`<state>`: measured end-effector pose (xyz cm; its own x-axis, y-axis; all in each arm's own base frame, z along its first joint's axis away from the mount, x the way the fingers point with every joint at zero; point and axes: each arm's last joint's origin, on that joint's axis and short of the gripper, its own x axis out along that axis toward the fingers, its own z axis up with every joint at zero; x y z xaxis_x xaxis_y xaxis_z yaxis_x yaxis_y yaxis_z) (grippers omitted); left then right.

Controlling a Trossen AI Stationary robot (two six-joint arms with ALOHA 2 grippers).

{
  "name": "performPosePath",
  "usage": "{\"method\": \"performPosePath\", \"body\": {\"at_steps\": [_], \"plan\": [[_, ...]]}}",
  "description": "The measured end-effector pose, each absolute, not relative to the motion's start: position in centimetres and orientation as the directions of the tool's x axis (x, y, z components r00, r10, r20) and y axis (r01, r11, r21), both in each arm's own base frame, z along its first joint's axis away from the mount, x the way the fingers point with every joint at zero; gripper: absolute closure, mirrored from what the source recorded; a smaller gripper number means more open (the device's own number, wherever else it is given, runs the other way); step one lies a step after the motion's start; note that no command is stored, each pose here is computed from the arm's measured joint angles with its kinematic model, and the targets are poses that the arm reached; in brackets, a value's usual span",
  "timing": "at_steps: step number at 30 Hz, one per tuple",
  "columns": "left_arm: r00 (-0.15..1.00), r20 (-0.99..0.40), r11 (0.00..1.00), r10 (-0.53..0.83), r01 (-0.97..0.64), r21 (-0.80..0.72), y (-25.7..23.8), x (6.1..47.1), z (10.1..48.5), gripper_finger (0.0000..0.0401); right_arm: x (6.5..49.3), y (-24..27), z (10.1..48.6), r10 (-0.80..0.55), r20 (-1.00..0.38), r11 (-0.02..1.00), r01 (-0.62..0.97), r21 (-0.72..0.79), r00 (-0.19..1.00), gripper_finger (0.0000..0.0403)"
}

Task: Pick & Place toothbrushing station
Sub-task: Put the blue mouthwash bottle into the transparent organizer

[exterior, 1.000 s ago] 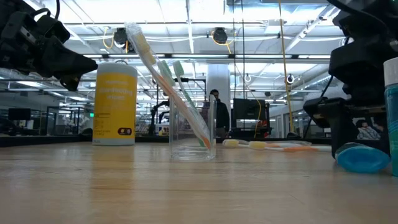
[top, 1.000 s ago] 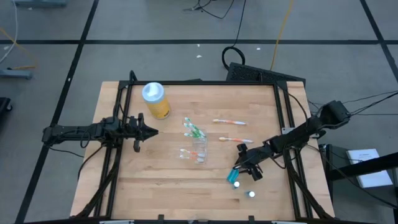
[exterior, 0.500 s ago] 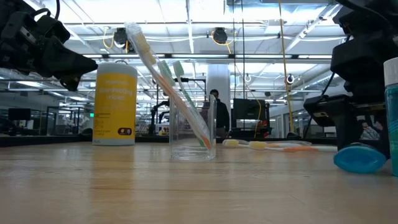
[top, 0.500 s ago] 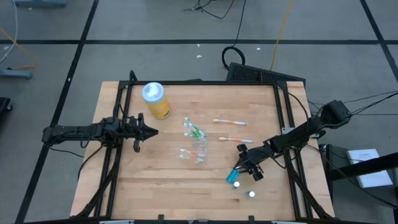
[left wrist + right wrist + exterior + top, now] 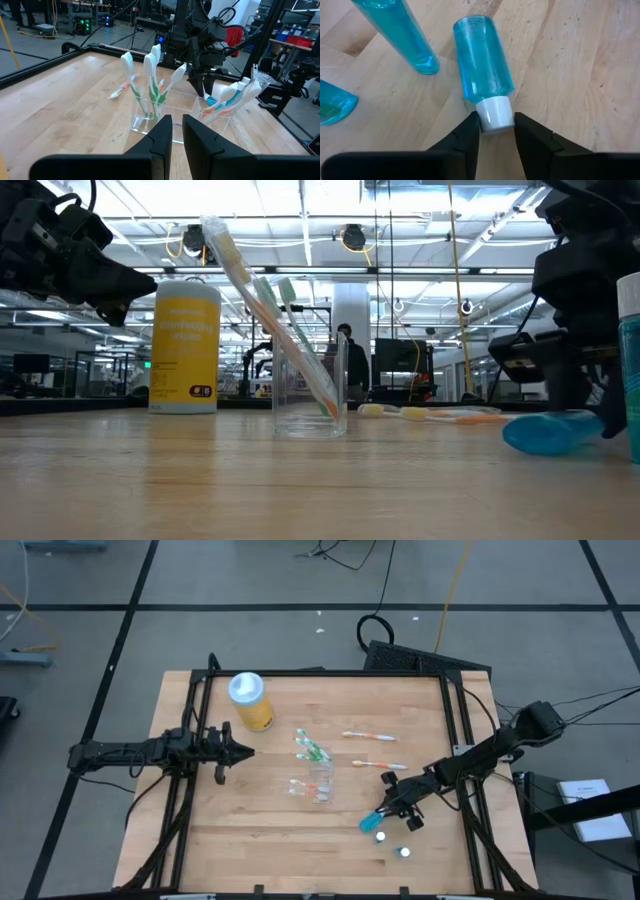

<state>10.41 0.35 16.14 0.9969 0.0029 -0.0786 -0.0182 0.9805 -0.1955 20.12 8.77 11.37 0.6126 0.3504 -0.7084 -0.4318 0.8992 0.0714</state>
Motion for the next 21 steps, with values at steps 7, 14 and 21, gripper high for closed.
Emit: {"method": "performPosePath", "body": {"at_steps": [7,14,21], "plan": [[0.997,-0.079,0.980,0.002,-0.018,-0.196,0.35,10.41,16.14,0.0352,20.12,8.77,11.38,0.351,-0.707,0.892,-0.448,0.053,0.614,0.0322],[0.997,-0.079,0.981,0.002,-0.018,-0.195,0.35,10.42,16.13,0.0352,20.17,8.79,11.43,0.351,-0.702,0.892,-0.450,0.049,0.619,0.0322],[0.997,-0.079,0.980,0.003,-0.018,-0.196,0.35,10.42,16.13,0.0352,20.18,8.77,12.25,0.357,-0.669,0.893,-0.447,0.041,0.652,0.0322]]}}
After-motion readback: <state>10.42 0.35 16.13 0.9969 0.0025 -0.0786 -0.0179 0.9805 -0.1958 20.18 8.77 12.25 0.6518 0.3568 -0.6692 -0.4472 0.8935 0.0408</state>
